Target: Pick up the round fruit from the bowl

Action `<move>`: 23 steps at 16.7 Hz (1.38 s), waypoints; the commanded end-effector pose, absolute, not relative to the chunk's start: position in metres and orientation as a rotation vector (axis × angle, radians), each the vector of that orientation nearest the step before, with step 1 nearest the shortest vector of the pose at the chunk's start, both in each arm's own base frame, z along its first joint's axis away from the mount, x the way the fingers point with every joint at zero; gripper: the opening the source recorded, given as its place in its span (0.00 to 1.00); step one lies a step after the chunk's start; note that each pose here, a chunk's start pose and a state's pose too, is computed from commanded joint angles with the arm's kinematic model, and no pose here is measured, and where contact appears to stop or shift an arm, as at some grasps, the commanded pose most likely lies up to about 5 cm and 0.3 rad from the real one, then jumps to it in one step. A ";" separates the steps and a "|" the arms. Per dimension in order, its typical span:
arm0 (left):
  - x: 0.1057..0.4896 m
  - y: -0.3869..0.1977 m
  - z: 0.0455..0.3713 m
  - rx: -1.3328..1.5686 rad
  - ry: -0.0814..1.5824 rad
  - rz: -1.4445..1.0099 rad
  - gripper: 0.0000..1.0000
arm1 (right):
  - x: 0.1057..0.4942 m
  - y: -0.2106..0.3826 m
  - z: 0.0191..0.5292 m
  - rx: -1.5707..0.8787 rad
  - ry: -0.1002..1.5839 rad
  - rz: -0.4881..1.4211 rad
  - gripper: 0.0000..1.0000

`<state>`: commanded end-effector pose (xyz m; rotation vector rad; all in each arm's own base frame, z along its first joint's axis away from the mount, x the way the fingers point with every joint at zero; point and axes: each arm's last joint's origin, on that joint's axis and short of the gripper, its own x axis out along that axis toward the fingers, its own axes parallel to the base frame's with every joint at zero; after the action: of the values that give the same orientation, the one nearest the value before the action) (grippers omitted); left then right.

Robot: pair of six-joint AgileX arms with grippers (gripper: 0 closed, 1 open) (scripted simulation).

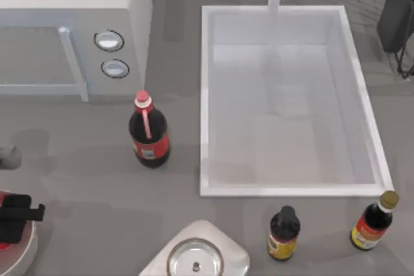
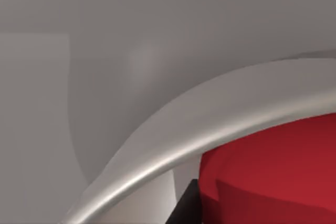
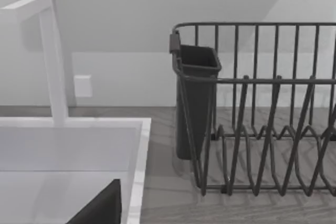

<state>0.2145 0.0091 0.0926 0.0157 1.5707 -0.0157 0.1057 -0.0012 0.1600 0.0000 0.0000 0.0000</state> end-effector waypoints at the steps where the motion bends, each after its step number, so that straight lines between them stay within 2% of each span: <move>1: 0.214 0.009 0.093 0.016 1.571 -0.016 1.00 | 0.106 -0.001 0.160 0.000 0.000 0.000 1.00; 2: 0.214 0.009 0.093 0.016 1.571 -0.016 1.00 | 0.106 -0.001 0.160 0.000 0.000 0.000 1.00; 15: 0.214 0.009 0.093 0.016 1.571 -0.016 0.02 | 0.106 -0.001 0.160 0.000 0.000 0.000 1.00; 23: 0.214 0.009 0.093 0.016 1.571 -0.016 0.00 | 0.106 -0.001 0.160 0.000 0.000 0.000 1.00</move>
<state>0.2145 0.0091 0.0926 0.0157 1.5707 -0.0157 0.1057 -0.0012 0.1600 0.0000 0.0000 0.0000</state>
